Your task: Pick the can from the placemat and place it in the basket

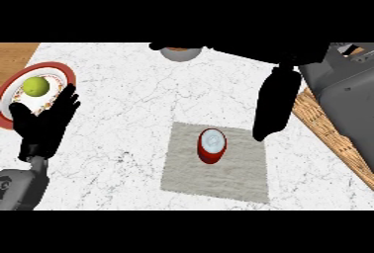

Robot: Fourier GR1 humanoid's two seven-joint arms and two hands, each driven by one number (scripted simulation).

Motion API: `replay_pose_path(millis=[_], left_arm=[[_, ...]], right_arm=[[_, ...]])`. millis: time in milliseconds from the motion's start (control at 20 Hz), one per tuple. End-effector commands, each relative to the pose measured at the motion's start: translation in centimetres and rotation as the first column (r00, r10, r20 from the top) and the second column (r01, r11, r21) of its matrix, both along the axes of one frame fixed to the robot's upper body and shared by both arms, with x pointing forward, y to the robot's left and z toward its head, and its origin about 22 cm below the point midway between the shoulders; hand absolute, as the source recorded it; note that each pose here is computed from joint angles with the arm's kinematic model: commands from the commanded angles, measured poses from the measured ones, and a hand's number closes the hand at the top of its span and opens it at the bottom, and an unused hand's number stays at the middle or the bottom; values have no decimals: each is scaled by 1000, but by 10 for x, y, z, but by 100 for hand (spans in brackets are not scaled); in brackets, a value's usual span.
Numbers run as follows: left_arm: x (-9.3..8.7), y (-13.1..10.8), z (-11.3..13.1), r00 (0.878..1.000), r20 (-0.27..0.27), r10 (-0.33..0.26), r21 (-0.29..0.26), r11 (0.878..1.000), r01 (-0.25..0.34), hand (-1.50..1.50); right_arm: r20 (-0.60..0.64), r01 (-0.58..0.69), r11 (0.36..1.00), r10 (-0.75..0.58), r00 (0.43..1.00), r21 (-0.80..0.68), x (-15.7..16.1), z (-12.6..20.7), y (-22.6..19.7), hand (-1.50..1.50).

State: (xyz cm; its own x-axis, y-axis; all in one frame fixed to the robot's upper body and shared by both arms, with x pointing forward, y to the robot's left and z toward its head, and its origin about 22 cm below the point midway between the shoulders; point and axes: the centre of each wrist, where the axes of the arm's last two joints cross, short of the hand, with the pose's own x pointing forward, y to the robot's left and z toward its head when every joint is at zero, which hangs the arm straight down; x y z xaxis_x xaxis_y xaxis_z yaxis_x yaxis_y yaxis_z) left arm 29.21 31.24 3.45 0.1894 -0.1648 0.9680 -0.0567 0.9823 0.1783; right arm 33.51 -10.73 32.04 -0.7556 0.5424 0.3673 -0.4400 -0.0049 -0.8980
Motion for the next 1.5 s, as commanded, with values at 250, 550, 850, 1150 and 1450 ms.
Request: replay_pose_path(millis=[250,550,850,1150,1450], left_arm=[[-3,14,11,1000,-1,2,4,1000,-2,0],[2,-1,7,1000,-2,0,-10,1000,0,0],[1,-4,-8,1000,10,-1,-4,1000,2,0],[-1,-6,-13,1000,2,-2,-4,1000,2,0],[0,12,-4,1000,8,1,19,1000,-1,0]], right_arm=[[-165,-60,998,57,985,-11,21,6,-60,-150],[-180,-42,986,72,981,161,19,-35,-92,-150],[-186,-38,988,66,980,149,17,-82,-101,-150],[-182,-17,974,59,981,227,16,-150,-66,-150],[-238,-7,935,98,966,355,5,-212,-57,-150]])
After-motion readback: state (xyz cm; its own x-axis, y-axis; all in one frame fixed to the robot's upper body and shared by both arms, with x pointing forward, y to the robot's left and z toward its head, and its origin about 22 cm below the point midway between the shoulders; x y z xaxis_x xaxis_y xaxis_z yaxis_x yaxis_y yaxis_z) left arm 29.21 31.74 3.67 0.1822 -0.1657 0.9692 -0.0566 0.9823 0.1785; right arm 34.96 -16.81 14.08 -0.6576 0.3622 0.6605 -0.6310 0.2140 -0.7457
